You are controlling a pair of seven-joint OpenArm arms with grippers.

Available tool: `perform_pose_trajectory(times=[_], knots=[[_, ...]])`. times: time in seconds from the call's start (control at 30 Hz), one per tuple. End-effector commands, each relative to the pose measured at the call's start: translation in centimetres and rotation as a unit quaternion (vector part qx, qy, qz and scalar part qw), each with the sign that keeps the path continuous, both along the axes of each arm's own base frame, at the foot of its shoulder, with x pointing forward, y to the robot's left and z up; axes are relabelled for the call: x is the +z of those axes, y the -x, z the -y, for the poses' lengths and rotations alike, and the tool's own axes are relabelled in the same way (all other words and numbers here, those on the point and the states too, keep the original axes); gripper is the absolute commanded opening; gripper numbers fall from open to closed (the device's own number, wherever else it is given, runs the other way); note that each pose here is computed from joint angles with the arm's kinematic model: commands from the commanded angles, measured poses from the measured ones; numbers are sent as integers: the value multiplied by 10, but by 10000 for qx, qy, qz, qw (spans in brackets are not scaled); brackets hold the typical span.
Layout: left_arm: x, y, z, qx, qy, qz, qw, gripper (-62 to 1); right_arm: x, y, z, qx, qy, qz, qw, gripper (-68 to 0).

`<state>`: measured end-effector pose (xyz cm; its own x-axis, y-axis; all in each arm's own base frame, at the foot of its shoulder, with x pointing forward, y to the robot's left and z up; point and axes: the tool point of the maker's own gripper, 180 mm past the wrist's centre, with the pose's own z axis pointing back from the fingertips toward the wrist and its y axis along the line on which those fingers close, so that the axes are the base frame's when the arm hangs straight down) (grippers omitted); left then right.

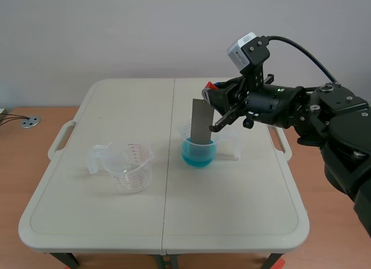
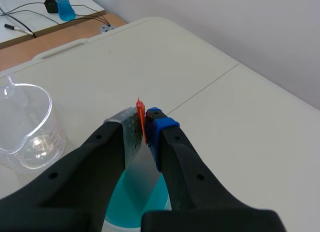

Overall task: Hold the metal plate by the orange handle, dip it into the blue solution, take it out and point at it, then put the plate back in the beaker on the left.
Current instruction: 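Hold the plate still in the solution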

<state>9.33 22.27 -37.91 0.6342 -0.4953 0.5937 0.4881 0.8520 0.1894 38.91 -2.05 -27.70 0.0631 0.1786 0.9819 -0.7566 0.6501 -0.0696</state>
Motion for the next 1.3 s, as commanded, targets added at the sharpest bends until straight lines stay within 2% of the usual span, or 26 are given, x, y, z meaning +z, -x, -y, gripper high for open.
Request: perform_pose_trajectory(times=[0.0,0.77,1.03,1.27], knots=[[3,-3,5,3,79,87,9999,-597,4,0,-2,75,-29,31,10000,-662],[3,-3,5,3,78,85,9999,-597,7,-1,-2,79,-86,91,9999,-662],[3,-3,5,3,78,85,9999,-597,22,-2,-4,121,-66,307,9994,-662],[3,-3,5,2,80,88,9999,-597,34,-2,-6,161,94,466,9987,-662]])
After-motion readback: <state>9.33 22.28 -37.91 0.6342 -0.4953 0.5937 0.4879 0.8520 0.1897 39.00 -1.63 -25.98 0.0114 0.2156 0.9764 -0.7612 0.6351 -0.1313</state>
